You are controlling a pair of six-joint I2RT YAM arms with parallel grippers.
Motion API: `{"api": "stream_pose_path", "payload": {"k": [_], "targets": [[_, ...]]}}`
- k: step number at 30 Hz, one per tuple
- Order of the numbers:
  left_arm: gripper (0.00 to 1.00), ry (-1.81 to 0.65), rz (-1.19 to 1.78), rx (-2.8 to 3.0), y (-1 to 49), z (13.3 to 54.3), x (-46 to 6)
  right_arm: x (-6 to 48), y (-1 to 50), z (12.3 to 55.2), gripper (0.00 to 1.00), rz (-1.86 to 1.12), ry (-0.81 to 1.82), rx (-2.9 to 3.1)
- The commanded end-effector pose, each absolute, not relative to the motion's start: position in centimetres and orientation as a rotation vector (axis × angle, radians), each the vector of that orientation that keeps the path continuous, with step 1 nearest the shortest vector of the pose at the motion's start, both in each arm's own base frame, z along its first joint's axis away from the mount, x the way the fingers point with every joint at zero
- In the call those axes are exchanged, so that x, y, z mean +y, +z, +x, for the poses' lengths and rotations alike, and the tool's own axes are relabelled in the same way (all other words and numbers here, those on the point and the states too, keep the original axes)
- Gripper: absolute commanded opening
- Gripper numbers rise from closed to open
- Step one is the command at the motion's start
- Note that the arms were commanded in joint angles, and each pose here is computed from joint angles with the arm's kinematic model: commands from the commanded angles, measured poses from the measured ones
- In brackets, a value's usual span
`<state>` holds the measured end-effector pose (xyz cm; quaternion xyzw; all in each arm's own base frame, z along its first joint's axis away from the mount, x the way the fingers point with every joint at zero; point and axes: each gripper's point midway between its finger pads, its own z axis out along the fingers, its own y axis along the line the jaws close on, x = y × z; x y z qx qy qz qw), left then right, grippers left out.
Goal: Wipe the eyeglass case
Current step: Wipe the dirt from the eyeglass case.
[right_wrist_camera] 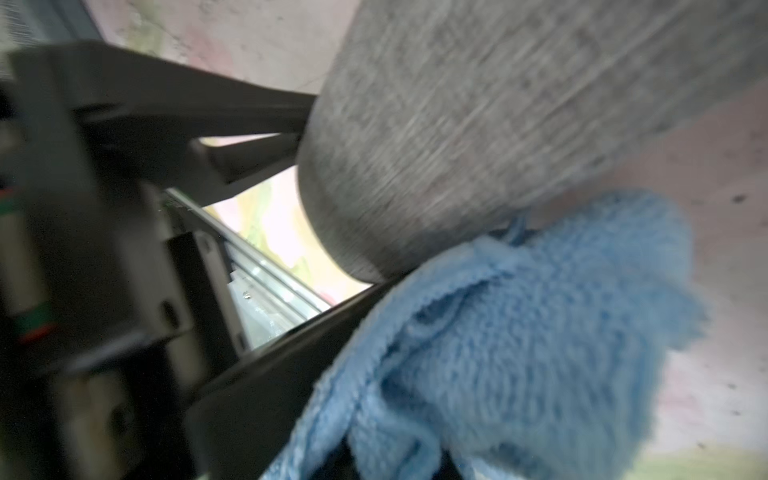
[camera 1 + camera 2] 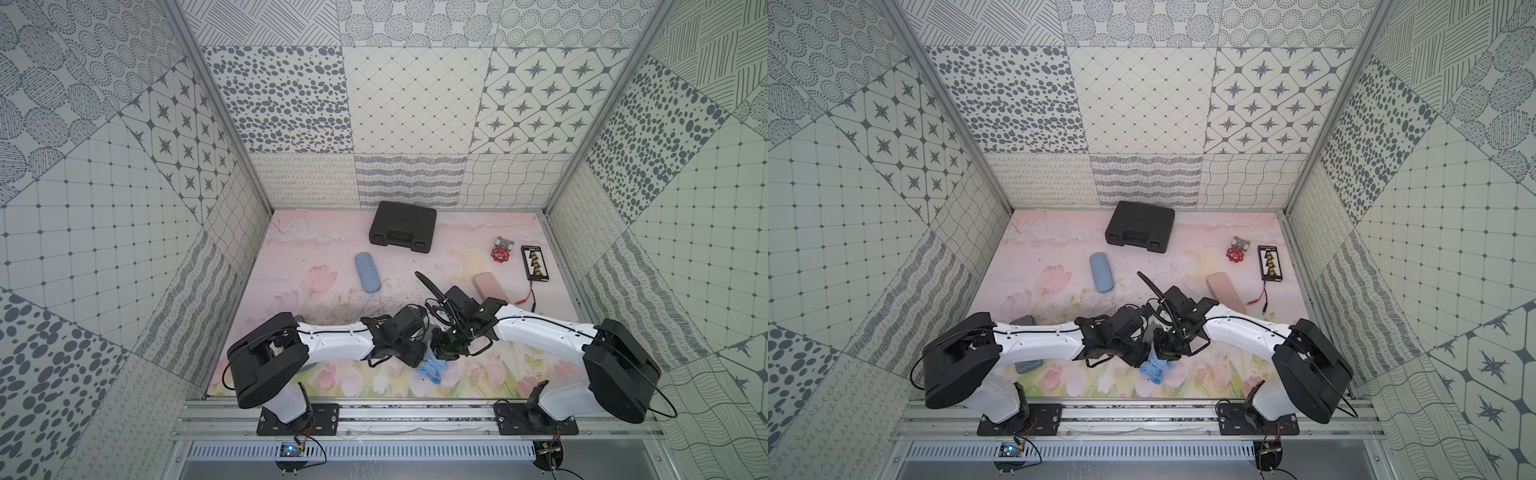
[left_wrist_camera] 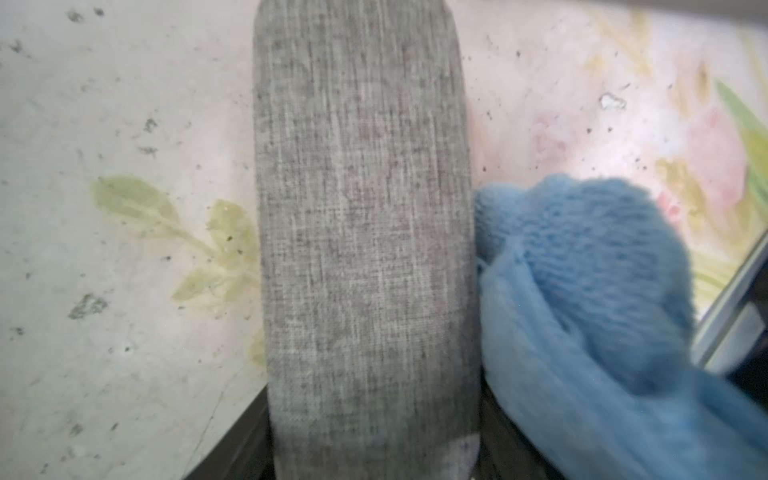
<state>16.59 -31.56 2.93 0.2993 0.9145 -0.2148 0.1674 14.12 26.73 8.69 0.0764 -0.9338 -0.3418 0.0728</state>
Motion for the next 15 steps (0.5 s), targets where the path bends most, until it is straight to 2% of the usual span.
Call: {"api": "stream_pose_path", "payload": {"k": [1, 4, 6, 7, 9, 12, 15], "targets": [[0.28, -0.795, 0.851, 2.660, 3.3, 14.9, -32.2, 26.9, 15.2, 17.6, 0.00, 0.273, -1.477, -2.756], [0.28, -0.816, 0.871, 2.661, 3.3, 14.5, -32.3, 23.2, 15.4, 21.4, 0.00, 0.045, -1.485, -2.872], [0.28, -0.823, 0.872, 2.658, 3.3, 14.4, -32.3, 20.9, 13.3, 22.8, 0.00, -0.012, -1.224, -3.037], [0.28, -0.823, 0.869, 2.656, 3.3, 14.5, -32.3, 20.2, 12.2, 23.1, 0.00, -0.011, -1.066, -3.102], [0.28, -0.823, 0.864, 2.654, 3.4, 14.6, -32.4, 20.9, 10.9, 22.9, 0.00, 0.065, -0.911, -3.151], [0.28, -0.839, 0.844, 2.645, 3.9, 14.8, -32.7, 24.3, 9.6, 21.5, 0.00, 0.168, -0.966, -3.082], [0.27, -0.928, 0.797, 2.625, 4.9, 14.8, -33.3, 21.5, 5.5, 21.8, 0.00, 0.089, -0.716, -3.105]]}}
